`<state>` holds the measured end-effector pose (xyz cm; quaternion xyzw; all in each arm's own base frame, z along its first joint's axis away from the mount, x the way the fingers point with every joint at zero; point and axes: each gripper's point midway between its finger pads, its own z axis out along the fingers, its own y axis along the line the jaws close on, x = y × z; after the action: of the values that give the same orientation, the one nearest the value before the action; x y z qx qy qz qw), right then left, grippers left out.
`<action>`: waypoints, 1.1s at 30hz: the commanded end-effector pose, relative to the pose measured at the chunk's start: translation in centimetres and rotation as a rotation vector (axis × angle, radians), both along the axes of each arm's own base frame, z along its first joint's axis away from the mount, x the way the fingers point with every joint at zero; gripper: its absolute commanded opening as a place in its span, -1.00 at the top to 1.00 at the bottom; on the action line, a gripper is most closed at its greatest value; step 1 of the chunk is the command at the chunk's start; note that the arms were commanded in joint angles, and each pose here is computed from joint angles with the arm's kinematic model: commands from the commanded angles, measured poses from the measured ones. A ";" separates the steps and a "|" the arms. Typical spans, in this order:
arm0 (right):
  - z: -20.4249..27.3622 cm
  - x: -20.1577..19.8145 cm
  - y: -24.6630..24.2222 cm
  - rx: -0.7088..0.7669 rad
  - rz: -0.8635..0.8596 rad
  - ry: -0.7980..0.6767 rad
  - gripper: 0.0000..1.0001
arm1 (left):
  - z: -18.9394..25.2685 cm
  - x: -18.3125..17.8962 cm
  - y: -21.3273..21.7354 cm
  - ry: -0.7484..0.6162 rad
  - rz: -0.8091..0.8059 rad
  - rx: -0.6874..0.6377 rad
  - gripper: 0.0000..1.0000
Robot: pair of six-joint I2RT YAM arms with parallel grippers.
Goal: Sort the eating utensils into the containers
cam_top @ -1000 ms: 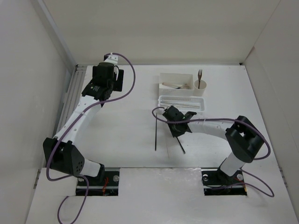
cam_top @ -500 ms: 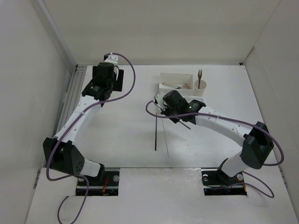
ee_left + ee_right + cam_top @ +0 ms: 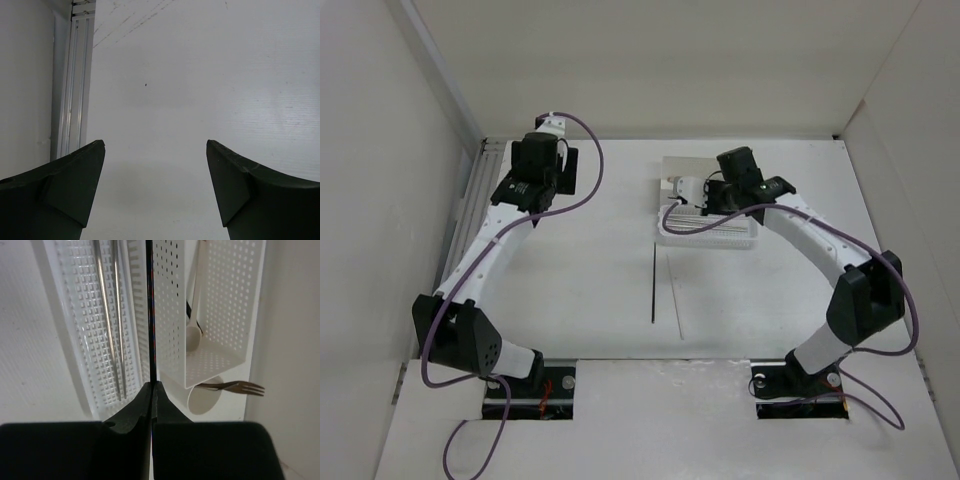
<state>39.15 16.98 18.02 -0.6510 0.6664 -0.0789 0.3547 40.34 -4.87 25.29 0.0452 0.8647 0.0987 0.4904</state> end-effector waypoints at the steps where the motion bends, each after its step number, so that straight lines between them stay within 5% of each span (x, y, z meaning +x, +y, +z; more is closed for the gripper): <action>1: 0.5 1.0 2.1 0.020 0.212 0.002 1.00 | 1.0 0.9 1.0 -0.040 0.031 -0.006 -0.60; 11: -5.8 0.9 2.1 0.053 0.210 0.213 1.00 | -0.4 1.3 1.4 -0.001 0.038 -0.014 -0.60; 18: -6.5 2.1 0.8 0.055 0.138 0.168 1.00 | -0.4 1.5 1.3 -0.001 0.038 -0.014 -0.60; 20: -6.5 2.6 0.7 0.059 0.106 0.150 0.77 | -0.4 1.5 1.3 -0.001 0.038 -0.014 -0.60; 23: -6.5 2.5 0.7 0.065 0.097 0.155 0.12 | -0.4 1.5 1.3 -0.001 0.038 -0.014 -0.60; 26: -5.7 2.6 0.3 0.061 0.075 0.134 -0.24 | -0.4 1.5 1.3 -0.001 0.038 -0.014 -0.60; 33: 3.8 3.6 2.1 0.244 -0.198 -0.197 -0.34 | -0.4 1.5 1.3 -0.001 0.038 -0.014 -0.60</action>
<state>41.44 16.88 13.16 -0.6249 0.6997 -0.0416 0.3439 41.15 -3.49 23.35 0.0350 0.8770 0.1074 0.4670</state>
